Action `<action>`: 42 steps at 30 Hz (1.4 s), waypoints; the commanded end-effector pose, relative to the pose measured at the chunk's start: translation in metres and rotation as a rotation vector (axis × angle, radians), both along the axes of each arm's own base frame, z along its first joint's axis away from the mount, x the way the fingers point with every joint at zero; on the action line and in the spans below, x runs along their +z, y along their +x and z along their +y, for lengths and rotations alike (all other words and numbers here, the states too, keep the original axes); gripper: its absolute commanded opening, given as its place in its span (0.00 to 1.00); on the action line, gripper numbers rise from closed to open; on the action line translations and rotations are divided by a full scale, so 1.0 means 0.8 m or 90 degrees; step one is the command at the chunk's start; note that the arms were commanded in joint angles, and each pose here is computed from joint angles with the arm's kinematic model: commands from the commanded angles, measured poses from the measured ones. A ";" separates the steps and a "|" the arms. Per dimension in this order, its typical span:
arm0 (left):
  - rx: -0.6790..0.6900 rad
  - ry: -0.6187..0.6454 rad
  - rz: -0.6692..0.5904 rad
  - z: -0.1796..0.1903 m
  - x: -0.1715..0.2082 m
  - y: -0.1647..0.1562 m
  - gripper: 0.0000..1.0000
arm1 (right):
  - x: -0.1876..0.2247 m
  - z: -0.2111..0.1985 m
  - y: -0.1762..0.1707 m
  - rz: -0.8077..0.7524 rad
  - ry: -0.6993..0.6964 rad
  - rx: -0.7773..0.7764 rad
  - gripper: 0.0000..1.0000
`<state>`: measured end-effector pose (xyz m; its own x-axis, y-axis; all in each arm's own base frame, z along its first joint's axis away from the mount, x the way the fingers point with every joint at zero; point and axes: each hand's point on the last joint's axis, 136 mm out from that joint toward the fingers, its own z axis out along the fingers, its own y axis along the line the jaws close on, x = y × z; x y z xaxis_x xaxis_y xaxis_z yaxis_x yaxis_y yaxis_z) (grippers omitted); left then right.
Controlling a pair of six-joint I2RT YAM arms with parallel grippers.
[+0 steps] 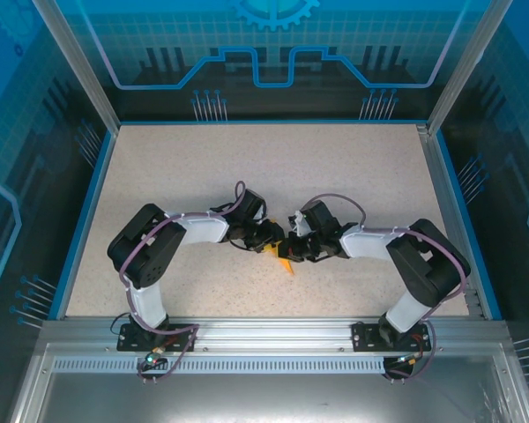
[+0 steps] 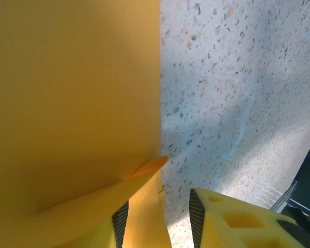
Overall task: Fold a paper plane with a square sheet of paper (pick it up from the middle)
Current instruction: Fold the wing for the fifth time at the center of the table.
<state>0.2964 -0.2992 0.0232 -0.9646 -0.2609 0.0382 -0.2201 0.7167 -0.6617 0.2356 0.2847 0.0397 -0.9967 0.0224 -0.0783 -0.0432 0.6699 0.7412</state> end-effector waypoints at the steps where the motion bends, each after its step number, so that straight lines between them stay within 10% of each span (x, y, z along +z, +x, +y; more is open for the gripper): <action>1: -0.002 0.037 0.022 0.011 -0.019 -0.004 0.40 | -0.007 -0.006 0.006 0.016 0.010 -0.009 0.03; 42: 0.031 0.059 0.052 0.032 -0.035 -0.004 0.39 | -0.066 -0.067 -0.097 0.138 -0.069 0.059 0.07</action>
